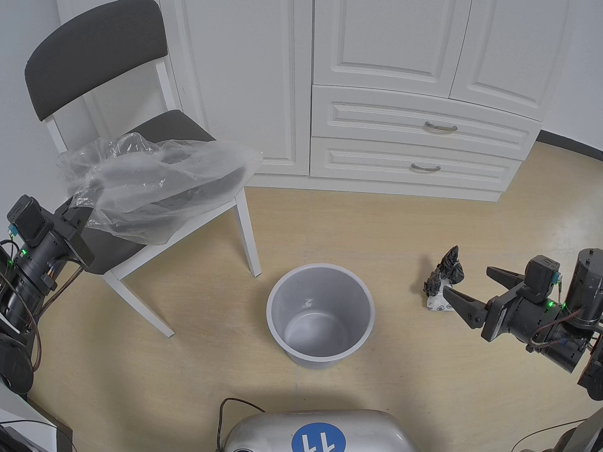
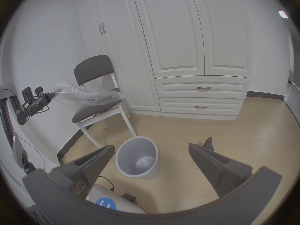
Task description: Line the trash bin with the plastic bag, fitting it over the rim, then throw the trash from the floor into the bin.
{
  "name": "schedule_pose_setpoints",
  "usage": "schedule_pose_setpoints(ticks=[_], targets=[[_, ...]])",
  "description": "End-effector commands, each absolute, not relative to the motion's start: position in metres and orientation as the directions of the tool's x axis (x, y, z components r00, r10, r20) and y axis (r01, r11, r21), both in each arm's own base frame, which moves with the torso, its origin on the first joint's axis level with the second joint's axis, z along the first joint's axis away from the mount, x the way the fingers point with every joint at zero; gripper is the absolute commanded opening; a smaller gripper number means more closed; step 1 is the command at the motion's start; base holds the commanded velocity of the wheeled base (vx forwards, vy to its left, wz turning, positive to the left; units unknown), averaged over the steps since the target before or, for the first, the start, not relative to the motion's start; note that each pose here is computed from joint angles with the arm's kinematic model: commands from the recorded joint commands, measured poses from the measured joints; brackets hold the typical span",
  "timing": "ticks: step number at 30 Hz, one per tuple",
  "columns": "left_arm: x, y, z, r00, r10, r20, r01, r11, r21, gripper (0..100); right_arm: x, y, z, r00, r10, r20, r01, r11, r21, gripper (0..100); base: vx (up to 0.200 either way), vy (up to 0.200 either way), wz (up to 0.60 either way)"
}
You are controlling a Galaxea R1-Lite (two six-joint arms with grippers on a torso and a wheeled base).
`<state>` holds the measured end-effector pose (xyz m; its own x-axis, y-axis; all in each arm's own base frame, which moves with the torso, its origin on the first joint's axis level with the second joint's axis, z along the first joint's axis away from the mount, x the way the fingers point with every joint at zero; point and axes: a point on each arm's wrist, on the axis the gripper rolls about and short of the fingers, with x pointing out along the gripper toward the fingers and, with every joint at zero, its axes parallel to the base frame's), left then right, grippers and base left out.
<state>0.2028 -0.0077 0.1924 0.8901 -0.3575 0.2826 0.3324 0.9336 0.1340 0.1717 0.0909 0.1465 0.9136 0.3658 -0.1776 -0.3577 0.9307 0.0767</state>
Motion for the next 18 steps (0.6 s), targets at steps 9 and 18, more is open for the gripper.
schedule_pose_setpoints(ticks=[9, 18], targets=[[0.178, -0.034, 0.215, 0.790, -0.480, 0.382, 0.449, 0.877, 0.172, 0, 0.168, 0.099, 0.142, 0.897, 0.395, -0.196, -0.387, 0.919, 0.079, 100, 0.000, 0.000, 0.00], [0.169, -0.057, 0.219, 0.720, -0.581, 0.381, 0.556, 0.810, 0.185, 0, 0.165, 0.107, 0.144, 0.893, 0.416, -0.173, -0.405, 0.909, 0.095, 100, 0.000, 0.000, 0.00]])
